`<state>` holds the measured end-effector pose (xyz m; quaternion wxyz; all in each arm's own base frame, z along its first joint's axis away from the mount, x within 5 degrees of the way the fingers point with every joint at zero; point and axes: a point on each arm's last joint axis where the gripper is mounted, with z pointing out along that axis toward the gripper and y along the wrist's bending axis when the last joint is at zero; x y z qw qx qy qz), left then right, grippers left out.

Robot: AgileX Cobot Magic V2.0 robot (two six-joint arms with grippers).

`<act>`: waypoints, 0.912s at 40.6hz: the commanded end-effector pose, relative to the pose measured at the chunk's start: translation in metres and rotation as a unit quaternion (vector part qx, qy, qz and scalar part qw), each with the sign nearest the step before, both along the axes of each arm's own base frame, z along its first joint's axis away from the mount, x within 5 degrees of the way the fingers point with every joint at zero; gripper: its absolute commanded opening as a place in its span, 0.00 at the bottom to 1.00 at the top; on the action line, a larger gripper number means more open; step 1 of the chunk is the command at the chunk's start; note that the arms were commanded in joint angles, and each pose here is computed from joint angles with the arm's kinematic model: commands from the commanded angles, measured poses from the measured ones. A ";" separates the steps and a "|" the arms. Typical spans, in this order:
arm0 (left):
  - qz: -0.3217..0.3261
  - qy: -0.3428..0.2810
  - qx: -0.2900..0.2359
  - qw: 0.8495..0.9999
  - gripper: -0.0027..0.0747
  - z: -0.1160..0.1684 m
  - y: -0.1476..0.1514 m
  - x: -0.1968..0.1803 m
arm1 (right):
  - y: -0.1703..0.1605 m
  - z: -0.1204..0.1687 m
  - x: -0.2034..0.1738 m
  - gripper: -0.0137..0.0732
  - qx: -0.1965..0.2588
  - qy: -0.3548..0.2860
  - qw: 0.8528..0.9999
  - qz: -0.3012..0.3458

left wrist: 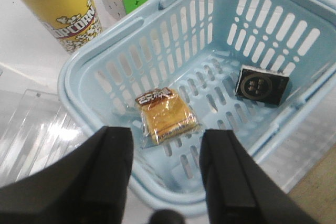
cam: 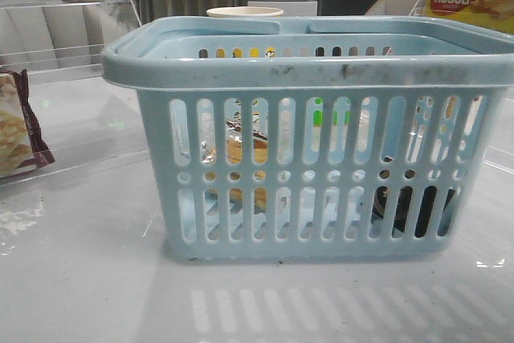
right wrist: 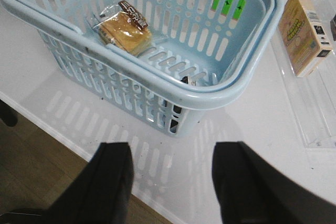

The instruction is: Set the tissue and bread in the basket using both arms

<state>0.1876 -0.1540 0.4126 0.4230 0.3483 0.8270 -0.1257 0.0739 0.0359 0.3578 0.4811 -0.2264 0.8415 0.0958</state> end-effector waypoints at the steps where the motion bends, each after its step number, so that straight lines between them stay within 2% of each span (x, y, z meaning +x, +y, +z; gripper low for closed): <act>1: -0.004 -0.057 -0.046 0.997 0.48 0.012 0.021 -0.028 | 0.000 0.013 0.002 0.68 0.011 -0.042 0.999 -0.002; 9: -0.004 -0.090 -0.073 0.993 0.48 -0.008 0.064 -0.079 | 0.000 0.013 0.002 0.68 0.011 -0.042 0.999 -0.002; 19: -0.002 -0.096 -0.094 0.991 0.48 -0.042 0.093 -0.116 | 0.000 0.013 0.002 0.68 0.011 -0.042 0.999 -0.002; 33: -0.003 -0.071 -0.088 0.994 0.48 -0.069 0.096 -0.121 | 0.000 0.013 0.002 0.68 0.011 -0.042 0.999 -0.002; 37: -0.002 -0.069 -0.090 0.994 0.48 -0.070 0.096 -0.121 | 0.000 0.013 0.002 0.63 0.011 -0.042 0.999 -0.002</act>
